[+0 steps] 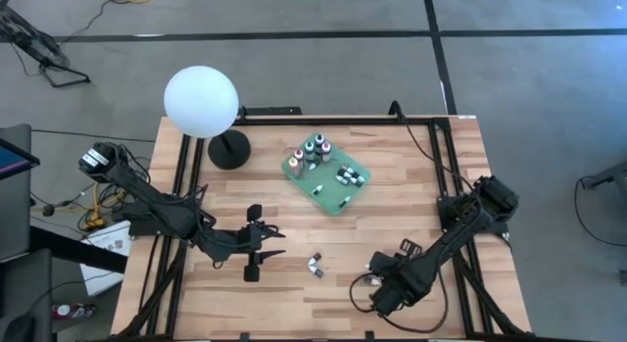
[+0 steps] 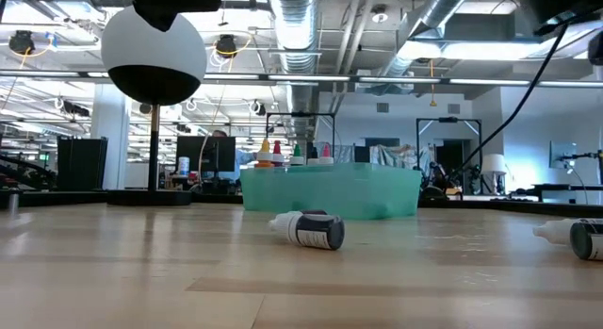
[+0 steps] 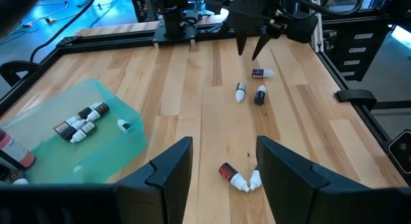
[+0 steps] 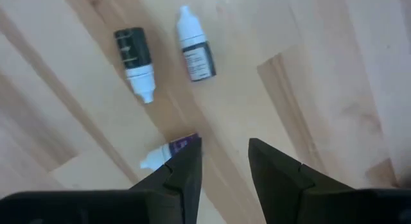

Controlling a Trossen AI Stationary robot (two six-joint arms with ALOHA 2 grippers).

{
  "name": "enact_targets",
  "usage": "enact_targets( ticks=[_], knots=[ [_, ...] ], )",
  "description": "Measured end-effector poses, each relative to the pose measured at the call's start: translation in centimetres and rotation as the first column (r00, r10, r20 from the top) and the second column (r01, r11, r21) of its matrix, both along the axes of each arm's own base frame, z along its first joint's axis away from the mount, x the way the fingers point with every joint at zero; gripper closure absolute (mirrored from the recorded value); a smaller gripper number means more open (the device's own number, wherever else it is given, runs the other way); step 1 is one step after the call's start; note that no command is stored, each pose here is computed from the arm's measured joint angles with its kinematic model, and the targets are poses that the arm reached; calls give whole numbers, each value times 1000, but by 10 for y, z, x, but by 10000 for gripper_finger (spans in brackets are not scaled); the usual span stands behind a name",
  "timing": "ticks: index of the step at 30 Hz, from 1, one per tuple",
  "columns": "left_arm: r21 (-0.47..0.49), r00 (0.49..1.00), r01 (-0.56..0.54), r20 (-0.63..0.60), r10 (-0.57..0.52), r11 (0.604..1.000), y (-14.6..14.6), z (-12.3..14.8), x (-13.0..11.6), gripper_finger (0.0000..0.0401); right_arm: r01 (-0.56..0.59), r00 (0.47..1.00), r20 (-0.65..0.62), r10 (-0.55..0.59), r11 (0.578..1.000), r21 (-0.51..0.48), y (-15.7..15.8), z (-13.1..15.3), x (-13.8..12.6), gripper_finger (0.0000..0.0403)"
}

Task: Pick & Place food coloring
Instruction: Put the small purple food coloring bottle into the green bin

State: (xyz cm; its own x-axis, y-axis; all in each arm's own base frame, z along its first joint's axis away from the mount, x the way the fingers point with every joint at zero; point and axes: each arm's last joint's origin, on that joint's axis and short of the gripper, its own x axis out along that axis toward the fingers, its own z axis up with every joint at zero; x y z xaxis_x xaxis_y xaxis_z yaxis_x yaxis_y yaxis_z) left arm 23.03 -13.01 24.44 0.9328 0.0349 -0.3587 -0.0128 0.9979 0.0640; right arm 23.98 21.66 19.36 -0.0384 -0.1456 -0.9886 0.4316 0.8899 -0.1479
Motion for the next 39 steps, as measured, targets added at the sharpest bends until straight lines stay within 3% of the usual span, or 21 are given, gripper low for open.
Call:
enact_targets(
  ticks=[12,25,32,39],
  knots=[
    [-1,1000,1,0,-1,1000,0,0,0,234,141,989,-34,-144,987,-76,-2,-5,-13,270],
    [-38,1000,-5,-1,5,999,0,0,0,234,300,951,108,-289,949,-100,17,-19,-36,139],
    [-80,1000,-6,-9,5,997,-2,-2,0,234,401,902,215,-376,912,-86,22,-29,-44,132],
    [-93,999,29,-21,-31,995,-11,-6,-2,234,423,880,245,-406,906,-15,20,-46,-44,132]
  ],
)
